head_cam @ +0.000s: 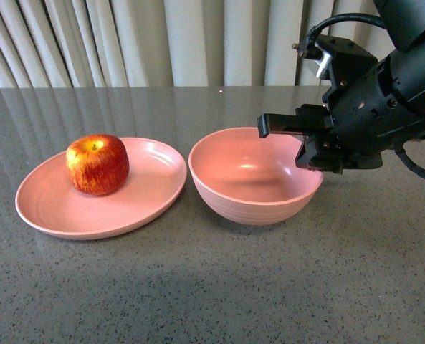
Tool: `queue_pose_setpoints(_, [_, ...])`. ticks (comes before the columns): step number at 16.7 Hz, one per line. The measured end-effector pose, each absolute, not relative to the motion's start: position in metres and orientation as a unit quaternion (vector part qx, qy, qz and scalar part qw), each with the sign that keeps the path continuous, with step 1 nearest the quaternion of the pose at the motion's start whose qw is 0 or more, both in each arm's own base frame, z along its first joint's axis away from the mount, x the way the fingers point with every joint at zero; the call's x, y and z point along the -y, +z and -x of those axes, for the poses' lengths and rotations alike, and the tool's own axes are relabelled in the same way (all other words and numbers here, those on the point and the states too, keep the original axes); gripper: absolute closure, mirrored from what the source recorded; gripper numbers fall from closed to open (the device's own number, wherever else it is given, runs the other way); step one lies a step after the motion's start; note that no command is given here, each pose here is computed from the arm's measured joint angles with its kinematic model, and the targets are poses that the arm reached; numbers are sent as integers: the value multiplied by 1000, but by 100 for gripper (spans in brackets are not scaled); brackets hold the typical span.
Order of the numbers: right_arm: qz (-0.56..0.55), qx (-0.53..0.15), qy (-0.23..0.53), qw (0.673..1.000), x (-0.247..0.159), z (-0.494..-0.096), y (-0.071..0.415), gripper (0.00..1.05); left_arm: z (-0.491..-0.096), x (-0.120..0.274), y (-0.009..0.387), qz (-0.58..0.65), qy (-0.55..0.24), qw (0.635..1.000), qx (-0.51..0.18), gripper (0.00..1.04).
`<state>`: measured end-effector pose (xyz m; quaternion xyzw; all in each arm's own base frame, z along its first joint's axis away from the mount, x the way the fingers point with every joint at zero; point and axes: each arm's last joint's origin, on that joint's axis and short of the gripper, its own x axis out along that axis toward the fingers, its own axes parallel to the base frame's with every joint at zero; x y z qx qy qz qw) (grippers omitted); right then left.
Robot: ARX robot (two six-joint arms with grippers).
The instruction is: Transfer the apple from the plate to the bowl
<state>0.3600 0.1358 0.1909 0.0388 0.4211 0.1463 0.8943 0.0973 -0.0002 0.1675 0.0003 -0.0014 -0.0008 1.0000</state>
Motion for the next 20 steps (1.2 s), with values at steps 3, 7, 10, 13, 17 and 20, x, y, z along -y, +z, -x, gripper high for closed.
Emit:
queue_pose_setpoints(3, [-36,-424,151,892,-143,-361,188,102,-97,0,168,0,-1,1000,1,7])
queue_pose_setpoints(7, [-33,-428,144,892,-148,-366,182,102,-97,0,168,0,-1,1000,1,7])
queue_pose_setpoints(10, [-32,-431,139,891,-147,-366,180,102,-97,0,168,0,-1,1000,1,7])
queue_pose_setpoints(13, [-37,-435,141,889,-147,-366,180,96,-97,0,168,0,-1,1000,1,7])
queue_pose_setpoints(17, [-48,-433,139,889,-147,-366,181,54,-97,0,168,0,-1,1000,1,7])
queue_pose_setpoints(20, [-81,-392,147,905,-138,-356,209,23,-97,0,168,0,-1,1000,1,7])
